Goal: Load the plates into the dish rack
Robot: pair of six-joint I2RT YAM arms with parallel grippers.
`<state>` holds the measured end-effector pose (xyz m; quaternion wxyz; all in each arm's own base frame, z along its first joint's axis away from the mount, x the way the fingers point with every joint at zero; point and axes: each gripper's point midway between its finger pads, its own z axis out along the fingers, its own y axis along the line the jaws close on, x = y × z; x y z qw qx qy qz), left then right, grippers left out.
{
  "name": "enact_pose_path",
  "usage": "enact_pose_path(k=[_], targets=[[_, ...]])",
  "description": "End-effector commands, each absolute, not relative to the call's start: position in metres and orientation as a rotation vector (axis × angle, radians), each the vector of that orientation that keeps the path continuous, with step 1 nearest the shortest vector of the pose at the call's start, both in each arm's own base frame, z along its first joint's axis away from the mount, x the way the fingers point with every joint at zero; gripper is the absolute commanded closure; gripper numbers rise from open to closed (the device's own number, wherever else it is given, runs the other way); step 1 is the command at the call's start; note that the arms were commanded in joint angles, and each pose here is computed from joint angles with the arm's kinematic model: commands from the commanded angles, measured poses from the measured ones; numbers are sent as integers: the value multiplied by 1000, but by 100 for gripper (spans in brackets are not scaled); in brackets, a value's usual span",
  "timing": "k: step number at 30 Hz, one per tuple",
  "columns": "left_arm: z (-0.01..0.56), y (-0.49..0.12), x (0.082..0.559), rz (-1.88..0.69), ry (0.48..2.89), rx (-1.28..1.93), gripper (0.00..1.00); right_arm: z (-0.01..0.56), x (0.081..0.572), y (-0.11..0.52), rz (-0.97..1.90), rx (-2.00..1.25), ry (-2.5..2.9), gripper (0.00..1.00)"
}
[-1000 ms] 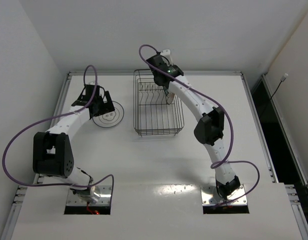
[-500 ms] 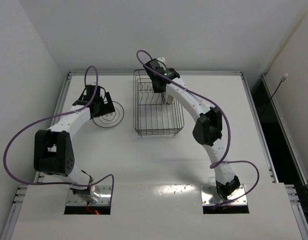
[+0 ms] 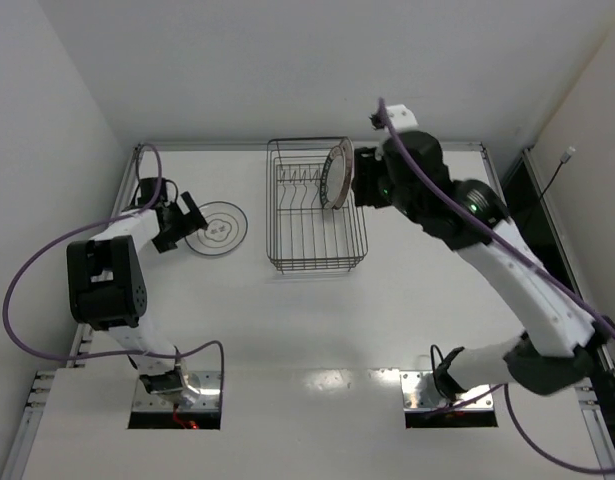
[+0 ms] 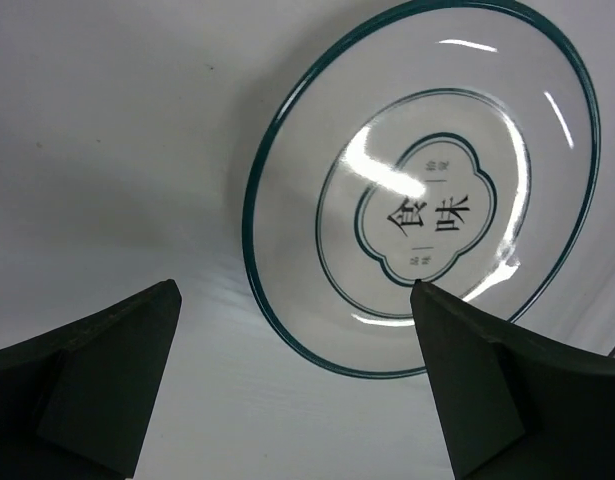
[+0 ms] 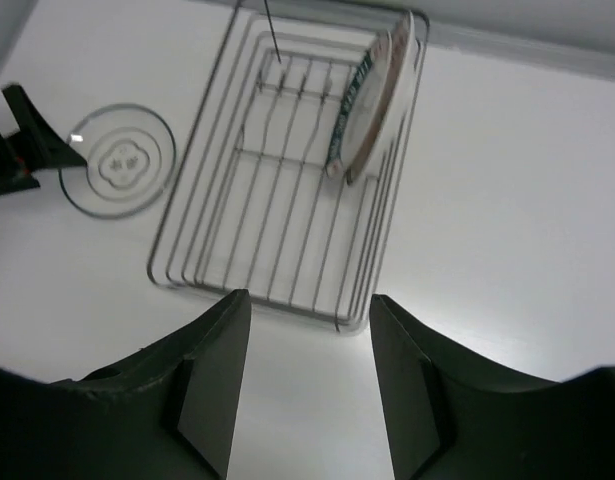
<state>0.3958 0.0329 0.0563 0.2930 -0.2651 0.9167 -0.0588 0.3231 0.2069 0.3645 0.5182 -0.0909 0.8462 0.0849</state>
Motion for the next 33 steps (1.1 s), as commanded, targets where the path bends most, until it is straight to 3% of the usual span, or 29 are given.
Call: enact_pose_path(k=[1,10,12,14,22,23,29,33], targets=[[34,19,396,-418,2463,-768,0,323,294,193,234,-247,2094,52],[-4,-18,393,-776,2507,-783,0,326,249,145,251,-179,2017,52],[-12,-24,391,-829,2518,-796,6,326,249,143,242,-173,2015,52],[-22,-29,386,-876,2544,-809,18,330,249,143,247,-170,2007,52],[-21,-26,385,-871,2550,-814,94,333,253,146,247,-170,2007,52],[-21,-26,385,-871,2550,-814,100,333,253,146,247,-170,2007,53],[5,-16,393,-818,2491,-775,100,333,251,142,232,-167,2014,53],[54,-2,410,-775,2345,-693,100,332,250,147,274,-159,2025,53]])
